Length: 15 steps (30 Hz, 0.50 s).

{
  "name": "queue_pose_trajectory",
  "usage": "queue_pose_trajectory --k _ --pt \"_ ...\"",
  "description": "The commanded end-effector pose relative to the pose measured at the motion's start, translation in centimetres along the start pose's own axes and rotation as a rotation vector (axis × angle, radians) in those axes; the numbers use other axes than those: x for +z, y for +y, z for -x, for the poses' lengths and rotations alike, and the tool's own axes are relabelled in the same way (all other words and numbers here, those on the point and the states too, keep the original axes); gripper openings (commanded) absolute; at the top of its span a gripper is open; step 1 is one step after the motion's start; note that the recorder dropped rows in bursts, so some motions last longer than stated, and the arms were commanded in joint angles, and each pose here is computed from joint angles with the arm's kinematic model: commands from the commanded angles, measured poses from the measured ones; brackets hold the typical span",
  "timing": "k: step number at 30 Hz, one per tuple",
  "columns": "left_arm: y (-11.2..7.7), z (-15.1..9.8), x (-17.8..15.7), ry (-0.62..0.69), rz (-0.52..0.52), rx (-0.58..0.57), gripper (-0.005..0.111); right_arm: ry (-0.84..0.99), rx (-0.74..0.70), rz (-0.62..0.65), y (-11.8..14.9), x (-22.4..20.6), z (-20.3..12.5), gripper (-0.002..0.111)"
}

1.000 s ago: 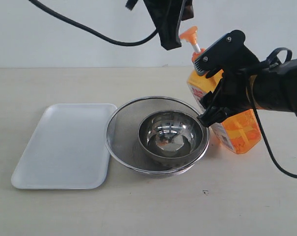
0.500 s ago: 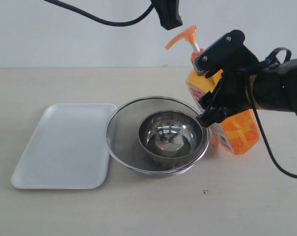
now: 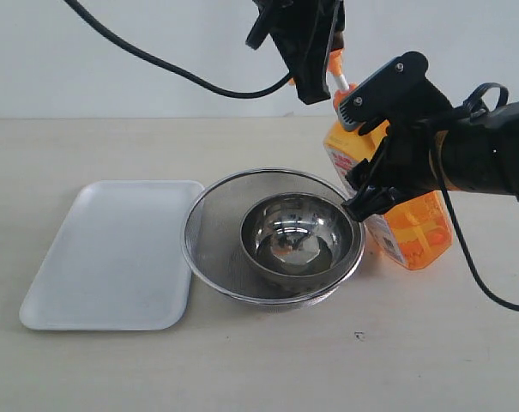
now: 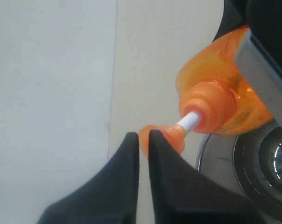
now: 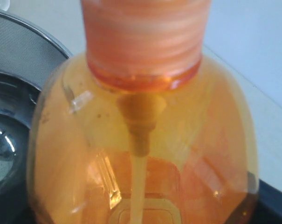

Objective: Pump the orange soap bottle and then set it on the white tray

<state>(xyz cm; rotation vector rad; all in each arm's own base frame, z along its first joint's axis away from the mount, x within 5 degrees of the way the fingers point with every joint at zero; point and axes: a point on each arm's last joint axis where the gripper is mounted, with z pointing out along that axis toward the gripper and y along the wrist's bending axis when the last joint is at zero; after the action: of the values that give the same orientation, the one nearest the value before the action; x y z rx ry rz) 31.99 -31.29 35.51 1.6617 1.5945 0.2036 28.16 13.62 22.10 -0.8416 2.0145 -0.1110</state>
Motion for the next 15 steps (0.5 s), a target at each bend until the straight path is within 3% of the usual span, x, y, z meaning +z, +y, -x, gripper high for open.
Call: queue_pose_trajectory --k 1,15 --pt "-0.1 0.2 -0.1 -0.010 -0.008 -0.020 0.005 -0.027 -0.003 0.005 -0.2 -0.5 0.6 0.000" --pt "-1.3 -0.2 2.1 0.032 -0.075 -0.028 0.005 -0.028 -0.003 0.010 -0.1 -0.5 0.6 0.000"
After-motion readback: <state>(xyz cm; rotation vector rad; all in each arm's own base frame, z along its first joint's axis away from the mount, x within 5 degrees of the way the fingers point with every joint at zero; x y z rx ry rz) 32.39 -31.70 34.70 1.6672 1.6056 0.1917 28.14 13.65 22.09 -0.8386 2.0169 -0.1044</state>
